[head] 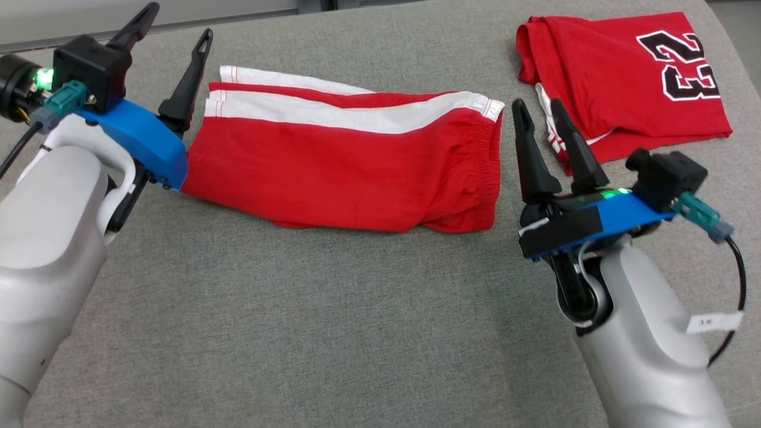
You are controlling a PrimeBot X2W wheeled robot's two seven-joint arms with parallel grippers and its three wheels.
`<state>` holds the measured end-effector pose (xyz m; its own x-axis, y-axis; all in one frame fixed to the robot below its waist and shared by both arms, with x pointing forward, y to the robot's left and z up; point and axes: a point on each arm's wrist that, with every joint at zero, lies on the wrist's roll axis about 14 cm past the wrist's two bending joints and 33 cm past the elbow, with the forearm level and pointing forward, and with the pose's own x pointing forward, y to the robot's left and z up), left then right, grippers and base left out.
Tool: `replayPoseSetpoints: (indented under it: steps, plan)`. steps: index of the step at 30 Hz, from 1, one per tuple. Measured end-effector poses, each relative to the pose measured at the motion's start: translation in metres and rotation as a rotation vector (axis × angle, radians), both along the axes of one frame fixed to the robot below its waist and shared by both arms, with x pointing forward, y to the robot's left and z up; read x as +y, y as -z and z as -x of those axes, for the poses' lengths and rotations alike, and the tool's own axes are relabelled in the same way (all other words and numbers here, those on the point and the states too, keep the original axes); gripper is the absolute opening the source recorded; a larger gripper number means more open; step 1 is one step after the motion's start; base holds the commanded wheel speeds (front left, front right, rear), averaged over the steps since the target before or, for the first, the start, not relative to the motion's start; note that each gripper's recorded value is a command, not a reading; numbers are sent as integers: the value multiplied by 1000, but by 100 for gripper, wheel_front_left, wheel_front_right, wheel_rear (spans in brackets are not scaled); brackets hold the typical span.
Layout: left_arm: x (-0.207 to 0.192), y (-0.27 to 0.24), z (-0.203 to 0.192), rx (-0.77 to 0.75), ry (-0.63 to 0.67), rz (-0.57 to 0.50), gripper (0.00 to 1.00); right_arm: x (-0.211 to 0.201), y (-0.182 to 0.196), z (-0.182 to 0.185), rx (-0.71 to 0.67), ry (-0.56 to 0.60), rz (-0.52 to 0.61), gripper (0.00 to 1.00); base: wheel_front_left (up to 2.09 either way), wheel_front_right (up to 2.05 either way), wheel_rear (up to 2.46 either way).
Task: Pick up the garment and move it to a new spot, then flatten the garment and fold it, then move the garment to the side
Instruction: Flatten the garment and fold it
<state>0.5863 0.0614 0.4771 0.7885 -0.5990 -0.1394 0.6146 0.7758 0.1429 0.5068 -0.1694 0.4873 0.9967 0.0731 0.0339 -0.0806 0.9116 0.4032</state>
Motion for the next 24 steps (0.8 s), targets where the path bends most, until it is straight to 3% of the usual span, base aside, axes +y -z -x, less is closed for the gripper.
replayPoseSetpoints:
  steps: [6,13,24]
  plan:
    - [7,-1,9,4,-18,3,100,-9,-13,28,-58,22,113,100,0,0,0]
    - [10,15,11,40,-25,-10,100,-22,2,62,-22,64,142,100,0,0,0]
    - [10,69,22,207,-62,3,100,-23,8,65,-9,67,140,100,0,0,0]
